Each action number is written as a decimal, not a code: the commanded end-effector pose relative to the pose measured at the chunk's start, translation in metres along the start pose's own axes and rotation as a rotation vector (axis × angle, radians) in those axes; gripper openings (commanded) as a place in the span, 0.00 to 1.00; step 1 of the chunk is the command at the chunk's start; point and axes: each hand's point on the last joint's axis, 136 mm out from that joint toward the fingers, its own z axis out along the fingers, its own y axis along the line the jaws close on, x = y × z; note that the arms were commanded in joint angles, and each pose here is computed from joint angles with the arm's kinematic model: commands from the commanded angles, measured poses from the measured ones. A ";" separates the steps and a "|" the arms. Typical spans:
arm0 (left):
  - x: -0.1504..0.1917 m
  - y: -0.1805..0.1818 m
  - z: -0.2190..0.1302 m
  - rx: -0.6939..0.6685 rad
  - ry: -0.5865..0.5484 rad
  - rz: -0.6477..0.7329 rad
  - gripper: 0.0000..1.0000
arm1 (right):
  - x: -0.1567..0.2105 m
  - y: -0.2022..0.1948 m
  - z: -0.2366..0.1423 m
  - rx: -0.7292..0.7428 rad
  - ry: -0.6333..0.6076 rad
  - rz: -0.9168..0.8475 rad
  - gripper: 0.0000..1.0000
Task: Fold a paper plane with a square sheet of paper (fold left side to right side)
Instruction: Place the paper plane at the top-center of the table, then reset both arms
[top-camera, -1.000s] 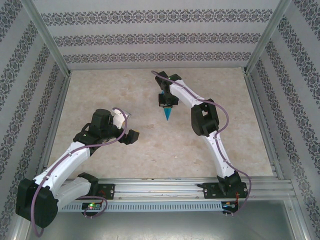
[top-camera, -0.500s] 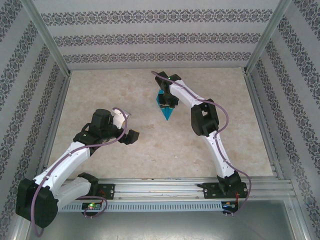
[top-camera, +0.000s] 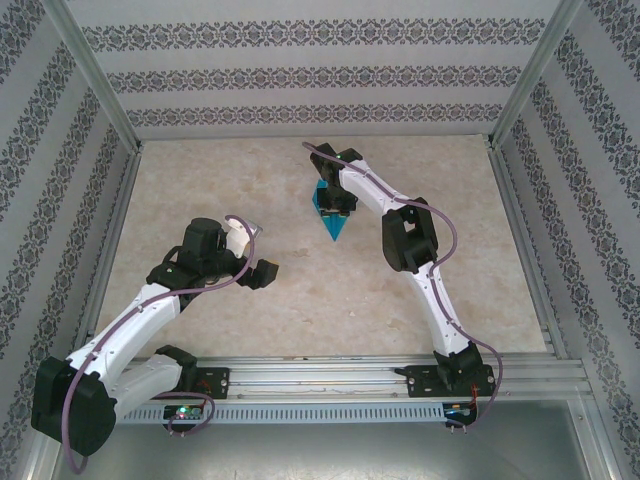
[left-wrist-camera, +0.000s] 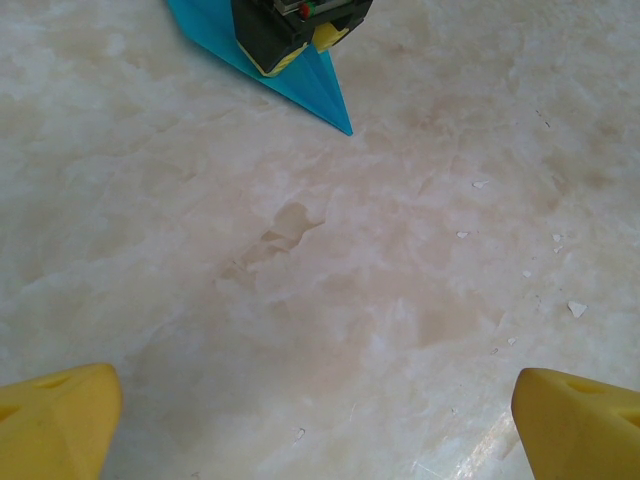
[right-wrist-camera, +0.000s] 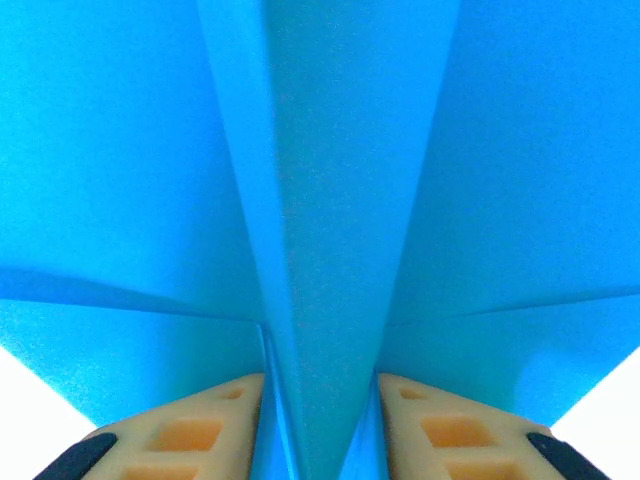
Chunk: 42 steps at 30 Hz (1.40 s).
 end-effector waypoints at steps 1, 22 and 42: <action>-0.009 -0.002 -0.005 0.010 -0.009 0.023 1.00 | 0.005 -0.002 -0.014 0.008 0.003 -0.017 0.33; -0.008 -0.002 -0.004 0.013 -0.005 0.020 1.00 | 0.007 -0.003 -0.049 0.020 -0.047 -0.049 0.38; -0.008 -0.001 -0.004 0.009 -0.005 0.025 1.00 | 0.024 0.001 -0.094 0.027 -0.143 -0.145 0.81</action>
